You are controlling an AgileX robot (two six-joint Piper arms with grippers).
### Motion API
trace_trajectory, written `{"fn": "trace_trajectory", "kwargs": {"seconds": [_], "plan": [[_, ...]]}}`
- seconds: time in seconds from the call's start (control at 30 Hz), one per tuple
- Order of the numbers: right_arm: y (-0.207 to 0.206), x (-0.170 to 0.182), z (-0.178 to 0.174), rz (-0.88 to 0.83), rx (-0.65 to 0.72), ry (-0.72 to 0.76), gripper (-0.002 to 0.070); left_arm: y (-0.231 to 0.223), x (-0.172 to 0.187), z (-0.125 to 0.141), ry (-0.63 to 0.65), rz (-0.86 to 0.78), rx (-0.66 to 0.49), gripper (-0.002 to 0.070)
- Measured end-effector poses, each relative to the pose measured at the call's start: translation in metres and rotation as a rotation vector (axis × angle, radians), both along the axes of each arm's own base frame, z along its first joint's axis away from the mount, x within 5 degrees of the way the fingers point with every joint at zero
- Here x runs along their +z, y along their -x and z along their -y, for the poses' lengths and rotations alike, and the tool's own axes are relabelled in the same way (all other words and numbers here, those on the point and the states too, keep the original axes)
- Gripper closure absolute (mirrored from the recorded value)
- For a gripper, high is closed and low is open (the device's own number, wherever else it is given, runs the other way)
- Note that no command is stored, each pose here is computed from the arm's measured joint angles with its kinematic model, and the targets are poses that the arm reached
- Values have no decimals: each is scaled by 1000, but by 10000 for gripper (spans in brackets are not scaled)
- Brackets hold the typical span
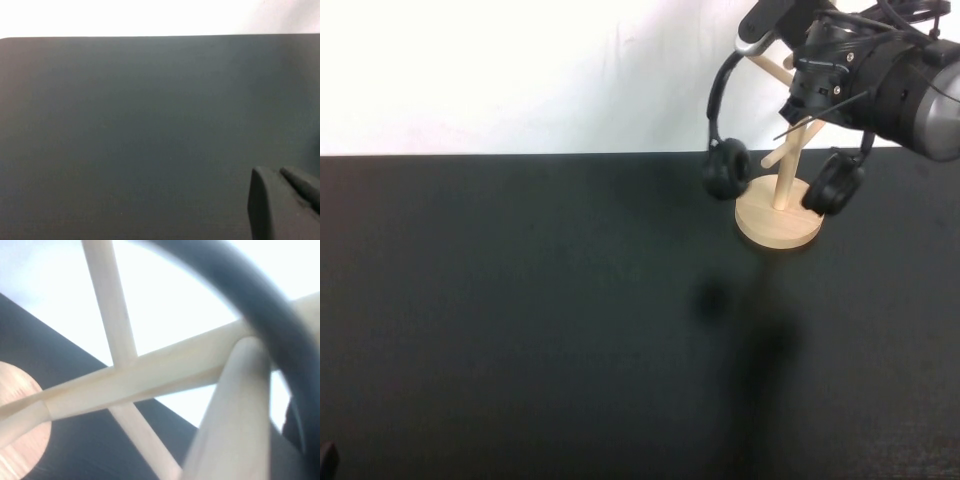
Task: Take out the headphones from the headphone stand
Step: Pick up the headphones from the headphone stand, then place the headphones on the table
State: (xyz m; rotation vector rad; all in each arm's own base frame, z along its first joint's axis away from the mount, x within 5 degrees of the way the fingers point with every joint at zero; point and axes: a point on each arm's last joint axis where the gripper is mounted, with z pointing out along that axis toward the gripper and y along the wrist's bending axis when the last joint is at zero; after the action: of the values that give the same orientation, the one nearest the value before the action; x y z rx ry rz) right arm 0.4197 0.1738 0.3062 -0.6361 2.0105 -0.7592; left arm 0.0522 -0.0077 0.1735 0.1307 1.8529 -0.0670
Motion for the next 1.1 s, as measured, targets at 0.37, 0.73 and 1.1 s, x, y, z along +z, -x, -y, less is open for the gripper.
{"fn": "trace_trajectory", "kwargs": {"seconds": [0.37, 0.73, 1.1], "plan": [[15, 25, 6, 23, -47, -23, 630, 0, 0, 0, 0, 0, 0, 678], [94, 78, -35, -5, 15, -100, 631, 0, 0, 0, 0, 0, 0, 678], [127, 49, -78, -364, 161, -348, 631, 0, 0, 0, 0, 0, 0, 678]]}}
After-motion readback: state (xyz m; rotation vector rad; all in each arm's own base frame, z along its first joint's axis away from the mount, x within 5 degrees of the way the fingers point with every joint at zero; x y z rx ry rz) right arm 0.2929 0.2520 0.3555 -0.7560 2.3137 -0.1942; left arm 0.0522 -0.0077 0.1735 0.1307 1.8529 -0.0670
